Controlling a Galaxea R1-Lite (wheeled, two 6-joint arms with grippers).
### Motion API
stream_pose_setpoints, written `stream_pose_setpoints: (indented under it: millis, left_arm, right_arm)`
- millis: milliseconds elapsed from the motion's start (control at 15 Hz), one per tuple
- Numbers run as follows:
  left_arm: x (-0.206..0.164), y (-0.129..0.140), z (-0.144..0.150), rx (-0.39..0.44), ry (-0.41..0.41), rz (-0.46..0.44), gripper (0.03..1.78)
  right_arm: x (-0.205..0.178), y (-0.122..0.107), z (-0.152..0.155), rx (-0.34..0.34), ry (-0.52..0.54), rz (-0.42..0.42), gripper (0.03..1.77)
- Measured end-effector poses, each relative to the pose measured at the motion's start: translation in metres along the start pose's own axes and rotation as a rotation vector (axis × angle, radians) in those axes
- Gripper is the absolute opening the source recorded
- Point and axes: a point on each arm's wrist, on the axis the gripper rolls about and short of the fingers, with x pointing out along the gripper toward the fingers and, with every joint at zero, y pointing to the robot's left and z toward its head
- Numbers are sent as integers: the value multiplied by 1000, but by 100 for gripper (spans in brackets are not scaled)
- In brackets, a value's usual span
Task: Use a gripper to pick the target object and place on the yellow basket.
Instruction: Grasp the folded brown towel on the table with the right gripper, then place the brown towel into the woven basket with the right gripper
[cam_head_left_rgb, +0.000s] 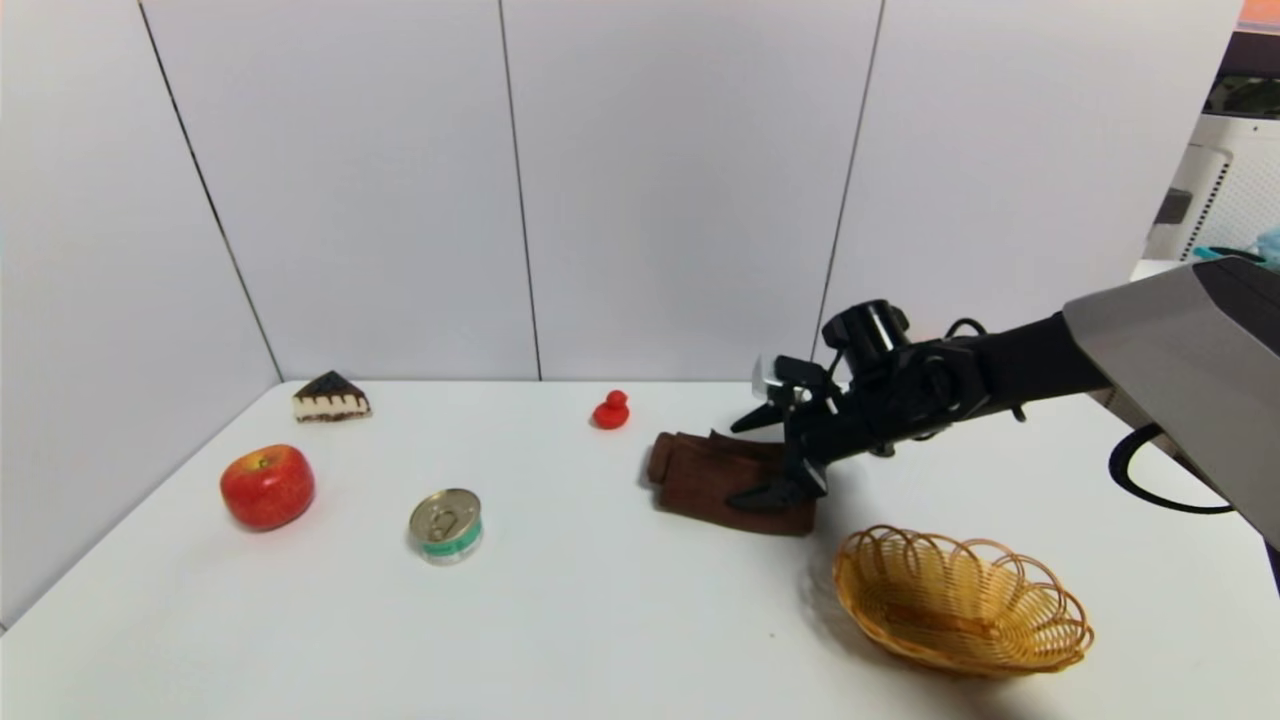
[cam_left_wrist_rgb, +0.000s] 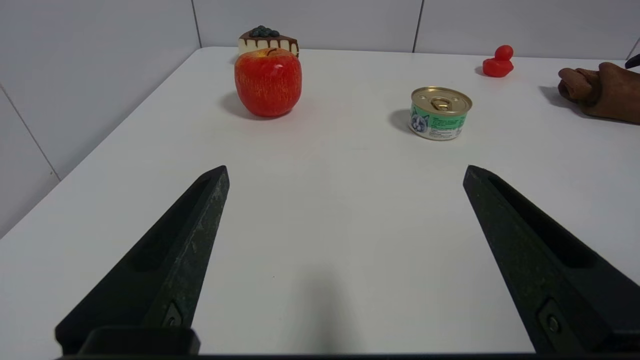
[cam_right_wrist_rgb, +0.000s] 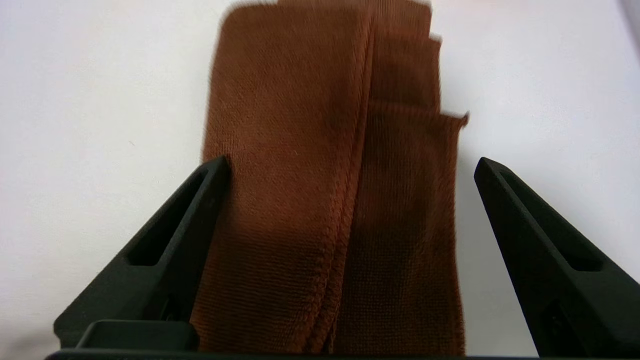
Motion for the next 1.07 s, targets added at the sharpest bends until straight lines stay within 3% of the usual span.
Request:
stream_pose_setpoints:
  millis: [400,667,933,1000,1067]
  left_arm:
    - [0,0,0,0,0,0,169]
    - [0,0,0,0,0,0,169]
    - [0,0,0,0,0,0,169]
    - [0,0,0,0,0,0,169]
    - [0,0,0,0,0,0,169]
  right_arm:
    - [12,0,-13,20,39,8,170]
    - [13,2,-12,28,45,12,110]
    - [12,2,-11,33,49,10,69]
    - [10,2,-10,34,48,6,37]
    - [6,2,-7,34,47,2,35]
